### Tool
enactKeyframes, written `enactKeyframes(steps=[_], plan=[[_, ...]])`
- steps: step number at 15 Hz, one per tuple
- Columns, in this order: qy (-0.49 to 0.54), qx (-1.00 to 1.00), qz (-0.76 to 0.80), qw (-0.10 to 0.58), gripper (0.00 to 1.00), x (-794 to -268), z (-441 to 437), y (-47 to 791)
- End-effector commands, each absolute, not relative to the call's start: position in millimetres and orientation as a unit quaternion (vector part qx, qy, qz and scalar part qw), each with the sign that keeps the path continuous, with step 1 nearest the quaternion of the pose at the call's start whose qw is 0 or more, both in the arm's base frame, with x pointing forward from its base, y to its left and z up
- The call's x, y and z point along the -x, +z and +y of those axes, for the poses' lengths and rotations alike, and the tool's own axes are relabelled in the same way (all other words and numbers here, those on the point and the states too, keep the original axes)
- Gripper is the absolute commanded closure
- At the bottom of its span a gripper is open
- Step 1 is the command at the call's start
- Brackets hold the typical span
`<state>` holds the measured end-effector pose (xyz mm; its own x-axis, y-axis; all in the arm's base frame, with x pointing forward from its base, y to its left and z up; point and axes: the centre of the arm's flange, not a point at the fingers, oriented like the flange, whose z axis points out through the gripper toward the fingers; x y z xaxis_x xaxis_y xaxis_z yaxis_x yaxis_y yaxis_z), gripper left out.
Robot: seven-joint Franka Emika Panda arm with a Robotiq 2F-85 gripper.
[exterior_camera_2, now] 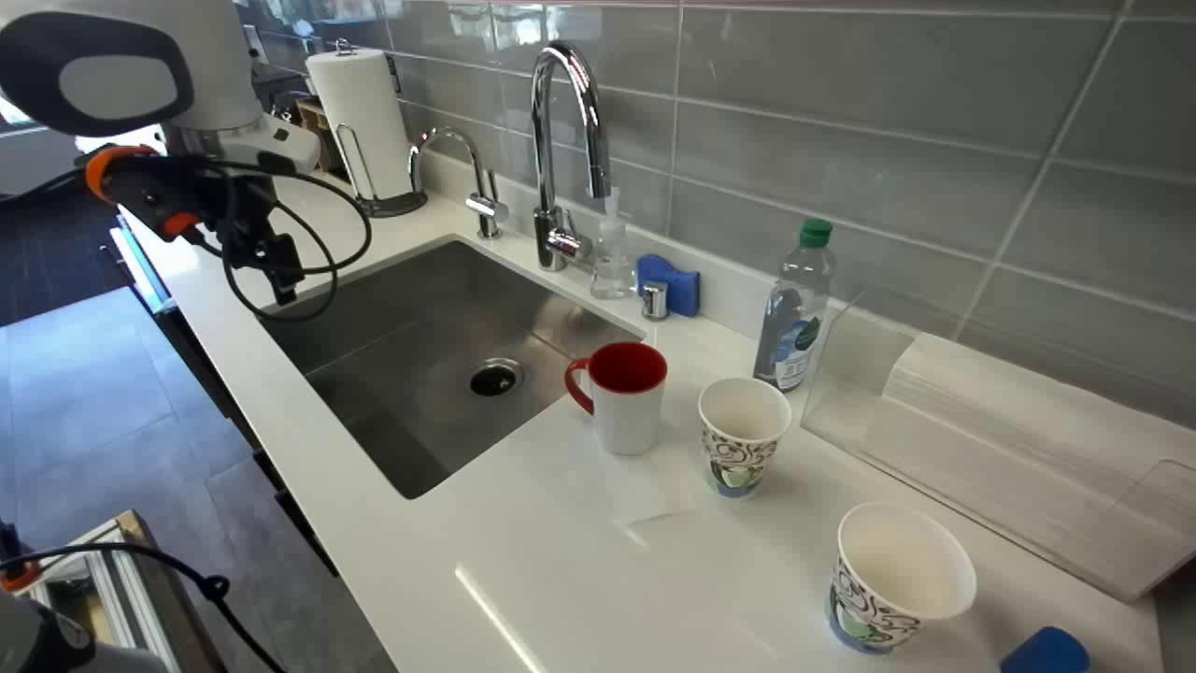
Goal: Pick the white paper cup on the left and pour its contents into the white paper cup on the right
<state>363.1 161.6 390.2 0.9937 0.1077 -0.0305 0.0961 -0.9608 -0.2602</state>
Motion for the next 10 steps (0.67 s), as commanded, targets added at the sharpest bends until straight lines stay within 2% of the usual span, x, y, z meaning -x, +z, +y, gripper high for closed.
enactKeyframes(steps=[1,7,10], plan=[[0.022,0.99,-0.051,0.13,0.0,-363.1,161.6,390.2],[0.022,0.99,-0.051,0.13,0.0,-363.1,161.6,390.2],[-0.002,0.992,-0.022,0.128,0.0,-377.7,118.4,409.2]])
